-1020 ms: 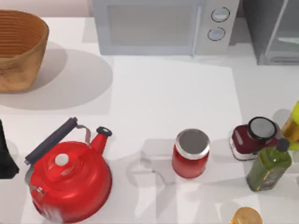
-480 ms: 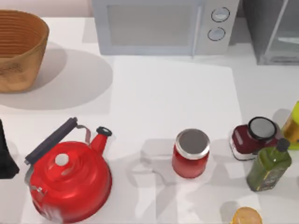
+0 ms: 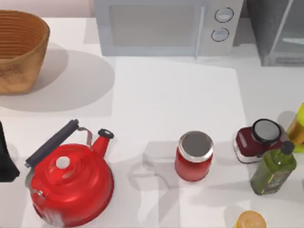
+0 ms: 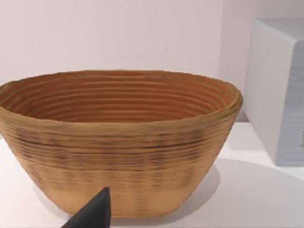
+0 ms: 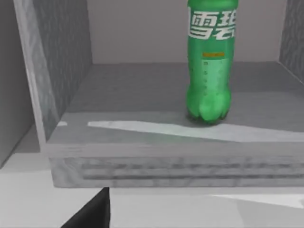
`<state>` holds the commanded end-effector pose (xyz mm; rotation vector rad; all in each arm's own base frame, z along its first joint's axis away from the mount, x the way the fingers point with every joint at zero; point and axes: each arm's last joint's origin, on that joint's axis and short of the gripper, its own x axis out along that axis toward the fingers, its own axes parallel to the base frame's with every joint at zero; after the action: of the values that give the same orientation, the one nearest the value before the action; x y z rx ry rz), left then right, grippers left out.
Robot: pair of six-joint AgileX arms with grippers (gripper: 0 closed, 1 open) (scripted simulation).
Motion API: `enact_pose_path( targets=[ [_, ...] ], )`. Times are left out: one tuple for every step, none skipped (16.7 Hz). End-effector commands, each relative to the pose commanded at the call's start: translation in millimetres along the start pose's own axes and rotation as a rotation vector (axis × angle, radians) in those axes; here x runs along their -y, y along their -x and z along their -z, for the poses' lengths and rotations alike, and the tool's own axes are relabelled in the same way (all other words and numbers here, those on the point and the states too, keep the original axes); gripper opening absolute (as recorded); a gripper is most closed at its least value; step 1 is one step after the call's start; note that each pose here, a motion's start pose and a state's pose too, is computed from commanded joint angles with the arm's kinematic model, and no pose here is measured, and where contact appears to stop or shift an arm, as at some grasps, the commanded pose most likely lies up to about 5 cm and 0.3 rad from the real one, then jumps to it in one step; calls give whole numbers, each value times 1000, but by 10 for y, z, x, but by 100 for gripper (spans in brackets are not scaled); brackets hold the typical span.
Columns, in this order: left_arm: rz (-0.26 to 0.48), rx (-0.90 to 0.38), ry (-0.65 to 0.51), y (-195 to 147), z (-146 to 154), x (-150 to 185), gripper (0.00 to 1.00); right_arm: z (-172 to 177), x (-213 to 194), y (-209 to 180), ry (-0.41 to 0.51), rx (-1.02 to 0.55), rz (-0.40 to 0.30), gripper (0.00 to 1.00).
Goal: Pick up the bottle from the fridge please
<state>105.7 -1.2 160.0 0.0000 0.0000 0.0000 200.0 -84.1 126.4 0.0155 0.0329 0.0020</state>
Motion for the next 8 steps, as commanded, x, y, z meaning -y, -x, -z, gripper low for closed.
enact_pose_path(
  targets=[
    [0,0,0,0,0,0,100,41,47,-16,2,7,1,100],
    [0,0,0,0,0,0,100,77,89,-29,6,14,1,100],
    [0,0,0,0,0,0,100,107,124,-39,9,21,1,100],
    [0,0,0,0,0,0,100,131,152,-45,12,27,2,100],
    [0,0,0,0,0,0,100,148,171,-50,14,31,2,100],
    [0,0,0,0,0,0,100,158,181,-52,15,33,2,100],
    [0,0,0,0,0,0,100,160,183,-52,16,33,2,100],
    [0,0,0,0,0,0,100,160,183,-52,16,33,2,100]
  ],
)
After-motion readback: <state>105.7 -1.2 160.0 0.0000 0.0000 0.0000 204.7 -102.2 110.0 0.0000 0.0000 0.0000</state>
